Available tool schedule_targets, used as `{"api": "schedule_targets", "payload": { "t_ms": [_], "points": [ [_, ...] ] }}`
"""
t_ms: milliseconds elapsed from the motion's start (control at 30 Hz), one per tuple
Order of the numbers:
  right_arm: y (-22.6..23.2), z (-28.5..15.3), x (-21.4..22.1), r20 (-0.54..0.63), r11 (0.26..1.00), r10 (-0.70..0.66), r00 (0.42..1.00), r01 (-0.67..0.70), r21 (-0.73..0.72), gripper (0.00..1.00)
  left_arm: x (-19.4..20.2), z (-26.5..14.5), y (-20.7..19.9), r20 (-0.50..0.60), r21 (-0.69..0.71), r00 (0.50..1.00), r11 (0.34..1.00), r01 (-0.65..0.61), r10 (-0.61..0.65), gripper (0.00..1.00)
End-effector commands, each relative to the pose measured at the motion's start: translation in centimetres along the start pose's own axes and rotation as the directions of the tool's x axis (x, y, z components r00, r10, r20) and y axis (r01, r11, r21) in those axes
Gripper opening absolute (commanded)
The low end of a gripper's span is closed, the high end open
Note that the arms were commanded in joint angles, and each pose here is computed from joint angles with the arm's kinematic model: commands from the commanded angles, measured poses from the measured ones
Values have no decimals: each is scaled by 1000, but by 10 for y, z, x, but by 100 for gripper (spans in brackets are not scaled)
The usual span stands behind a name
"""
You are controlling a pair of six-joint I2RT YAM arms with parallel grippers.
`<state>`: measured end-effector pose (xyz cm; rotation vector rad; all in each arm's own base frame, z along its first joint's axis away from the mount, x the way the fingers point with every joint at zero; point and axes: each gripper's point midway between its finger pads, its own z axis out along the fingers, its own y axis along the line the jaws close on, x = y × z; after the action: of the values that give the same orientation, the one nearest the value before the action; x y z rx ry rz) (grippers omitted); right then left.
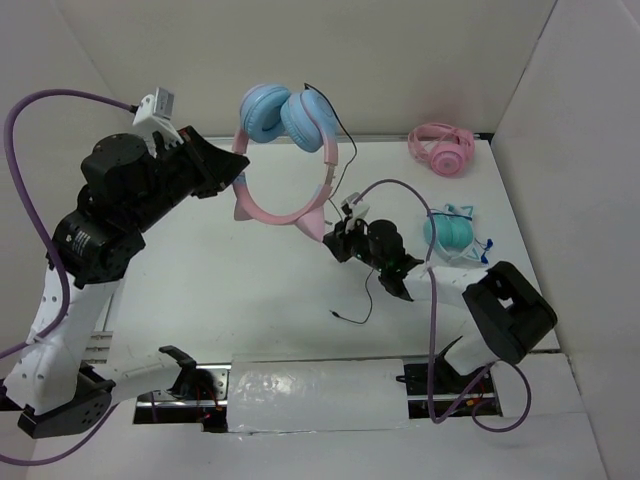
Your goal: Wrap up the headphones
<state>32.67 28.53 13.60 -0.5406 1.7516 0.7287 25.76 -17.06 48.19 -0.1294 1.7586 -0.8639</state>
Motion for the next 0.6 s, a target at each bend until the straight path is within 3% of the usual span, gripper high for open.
{"api": "schedule_targets", "payload": {
  "t_ms": [0, 67, 100, 233, 367, 467, 567],
  "points": [
    [26, -15, -3, 58, 998, 35, 998, -32, -61, 11, -38, -3, -19, 138, 36, 986, 995, 93, -97, 0],
    [23, -26, 1, 71, 998, 70, 995, -70, -1, 3, -37, 5, -3, 159, -40, 980, 991, 131, -123, 0],
    [30, -32, 21, 19, 994, 110, 994, -111, 4, 0, -35, 12, 4, 161, -71, 974, 982, 174, -161, 0],
    [44, -48, 39, -28, 977, 199, 980, -195, 90, 0, -22, 30, 39, 194, -223, 949, 931, 288, -247, 0],
    [52, -57, 52, -149, 966, 165, 975, -129, 225, 0, 6, 53, 76, 196, -386, 926, 842, 376, -323, 0],
    [72, -68, 52, -205, 969, 104, 973, -53, 242, 0, 25, 66, 103, 203, -504, 911, 759, 412, -359, 0],
    [104, -82, 42, -228, 986, 13, 974, 25, 167, 0, 38, 83, 131, 198, -592, 906, 691, 415, -374, 0]
  ]
}}
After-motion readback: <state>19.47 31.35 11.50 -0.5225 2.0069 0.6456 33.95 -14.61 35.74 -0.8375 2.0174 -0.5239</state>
